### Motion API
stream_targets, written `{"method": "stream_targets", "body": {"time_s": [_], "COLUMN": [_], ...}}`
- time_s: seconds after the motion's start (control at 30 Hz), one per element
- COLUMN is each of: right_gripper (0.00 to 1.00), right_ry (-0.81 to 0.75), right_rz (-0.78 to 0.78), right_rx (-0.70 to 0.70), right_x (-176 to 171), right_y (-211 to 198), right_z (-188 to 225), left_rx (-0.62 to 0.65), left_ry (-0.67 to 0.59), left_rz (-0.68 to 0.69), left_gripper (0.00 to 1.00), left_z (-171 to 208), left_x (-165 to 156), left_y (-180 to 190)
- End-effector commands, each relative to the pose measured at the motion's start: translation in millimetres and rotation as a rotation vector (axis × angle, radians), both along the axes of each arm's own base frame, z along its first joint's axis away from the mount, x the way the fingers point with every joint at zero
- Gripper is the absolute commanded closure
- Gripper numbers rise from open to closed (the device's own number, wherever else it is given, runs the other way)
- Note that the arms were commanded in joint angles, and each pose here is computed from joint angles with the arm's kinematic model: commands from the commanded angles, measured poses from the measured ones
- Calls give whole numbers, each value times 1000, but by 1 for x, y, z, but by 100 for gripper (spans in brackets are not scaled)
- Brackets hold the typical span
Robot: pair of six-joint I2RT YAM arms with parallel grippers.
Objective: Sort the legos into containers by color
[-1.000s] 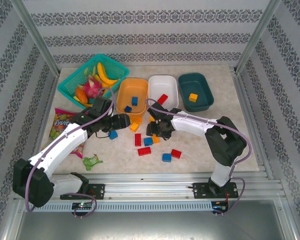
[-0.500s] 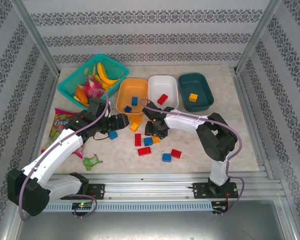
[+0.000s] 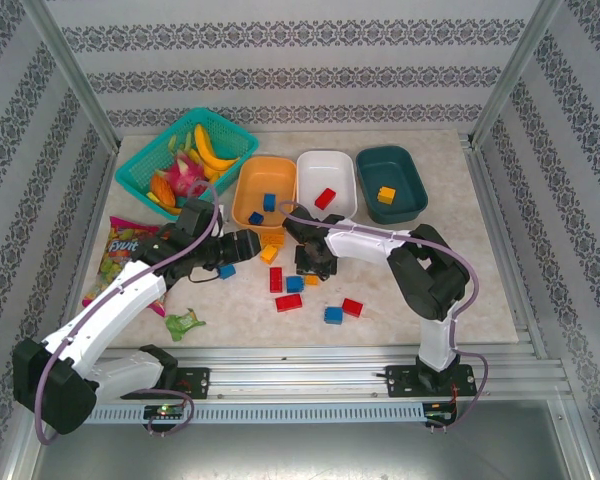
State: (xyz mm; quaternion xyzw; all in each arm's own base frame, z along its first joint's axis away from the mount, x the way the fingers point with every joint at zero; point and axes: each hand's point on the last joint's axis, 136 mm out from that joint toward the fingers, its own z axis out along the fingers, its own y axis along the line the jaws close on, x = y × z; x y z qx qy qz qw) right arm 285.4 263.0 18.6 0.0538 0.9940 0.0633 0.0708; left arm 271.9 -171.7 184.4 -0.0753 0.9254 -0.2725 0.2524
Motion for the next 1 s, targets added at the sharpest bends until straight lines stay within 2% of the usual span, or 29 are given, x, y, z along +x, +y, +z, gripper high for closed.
{"method": "stream_targets", "body": {"time_s": [0.0,0.2,0.37,0.53,0.63,0.83,0.97], "right_gripper": [72,72,72,71,71,71,71], "right_ry": [-76,-226,-357,-357,-328,-240,-148], "right_rz": [0,-40,-164,-300,-366,-431,-458], "right_rx": [-43,-36,-74,-119,-127,-143,-130], "right_x": [1,6,51,108,138,179,190], "right_y": [-16,-57,-132,-204,-232,-259,-262], "right_z": [36,111,153,151,140,103,68], "left_rx": [-41,-104,-161,-172,-160,-134,-121], "left_ry": [-29,-65,-102,-113,-114,-95,-78], "left_rz": [-42,-133,-161,-212,-243,-264,-272], "left_gripper": [24,24,24,24,24,24,24], "left_z": [9,28,51,58,57,44,33], "left_x": [1,12,41,70,83,103,108], "left_y": [-15,-52,-83,-113,-127,-143,-149]}}
